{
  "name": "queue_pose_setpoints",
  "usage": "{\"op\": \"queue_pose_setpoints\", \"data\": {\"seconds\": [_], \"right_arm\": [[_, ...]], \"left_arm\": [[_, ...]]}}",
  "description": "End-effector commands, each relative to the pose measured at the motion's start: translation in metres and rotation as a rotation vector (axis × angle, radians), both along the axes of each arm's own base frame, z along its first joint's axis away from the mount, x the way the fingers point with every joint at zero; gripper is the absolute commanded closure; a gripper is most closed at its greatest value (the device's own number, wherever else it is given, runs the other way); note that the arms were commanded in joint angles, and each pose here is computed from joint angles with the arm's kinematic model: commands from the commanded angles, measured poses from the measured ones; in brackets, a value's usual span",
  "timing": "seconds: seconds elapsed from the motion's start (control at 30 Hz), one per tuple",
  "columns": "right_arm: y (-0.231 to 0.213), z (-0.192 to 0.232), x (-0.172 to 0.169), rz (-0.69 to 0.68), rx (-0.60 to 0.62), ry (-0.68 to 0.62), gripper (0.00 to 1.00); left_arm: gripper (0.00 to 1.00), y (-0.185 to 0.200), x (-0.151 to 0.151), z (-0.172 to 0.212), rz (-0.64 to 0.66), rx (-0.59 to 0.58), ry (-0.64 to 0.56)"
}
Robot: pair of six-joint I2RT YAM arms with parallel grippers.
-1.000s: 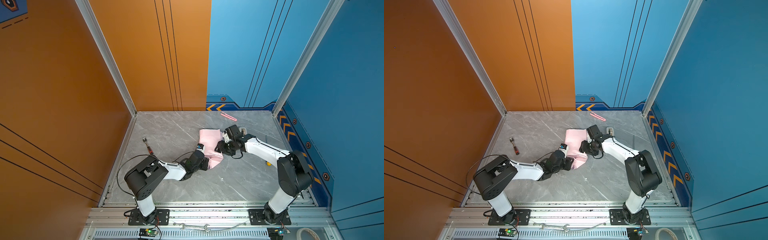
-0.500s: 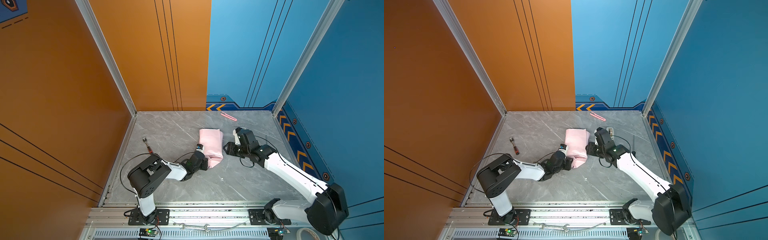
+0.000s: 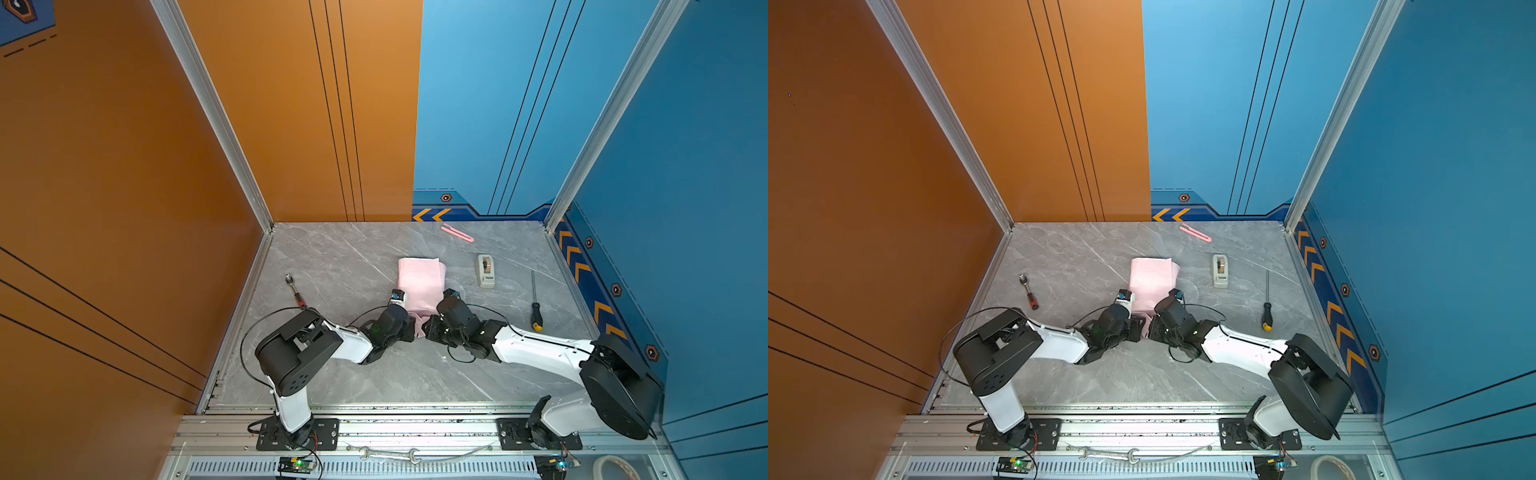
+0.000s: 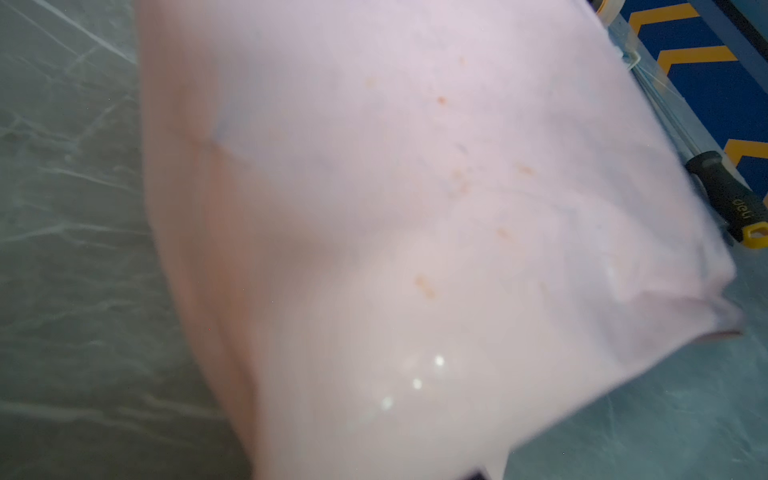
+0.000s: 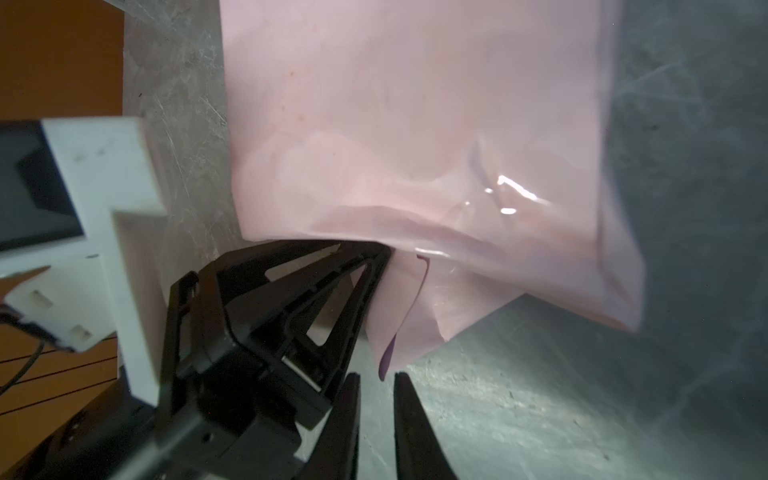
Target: Wrap the gift box in paper
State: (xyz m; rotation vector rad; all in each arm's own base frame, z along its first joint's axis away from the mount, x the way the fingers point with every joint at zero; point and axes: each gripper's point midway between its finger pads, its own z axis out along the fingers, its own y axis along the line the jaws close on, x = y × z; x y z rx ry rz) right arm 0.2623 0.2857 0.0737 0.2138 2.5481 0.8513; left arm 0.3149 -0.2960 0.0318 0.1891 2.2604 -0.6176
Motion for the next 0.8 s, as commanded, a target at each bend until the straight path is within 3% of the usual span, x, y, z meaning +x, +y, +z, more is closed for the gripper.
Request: {"op": "queue_pose_setpoints", "data": {"seconds": [0.0, 0.5, 0.77], "right_arm": [[0.008, 0.0, 0.013, -0.053, 0.05, -0.037, 0.82], [0.008, -0.043, 0.017, -0.061, -0.01, 0.019, 0.87], [-0.008, -0.064, 0.013, -0.088, -0.071, 0.091, 0.91]], "left_arm": [[0.69, 0.004, -0.002, -0.006, 0.004, 0.005, 0.013], [0.66, 0.0, 0.001, 0.003, -0.018, -0.03, 0.006], [0.6, 0.006, -0.005, 0.026, -0.03, -0.084, -0.017]]}}
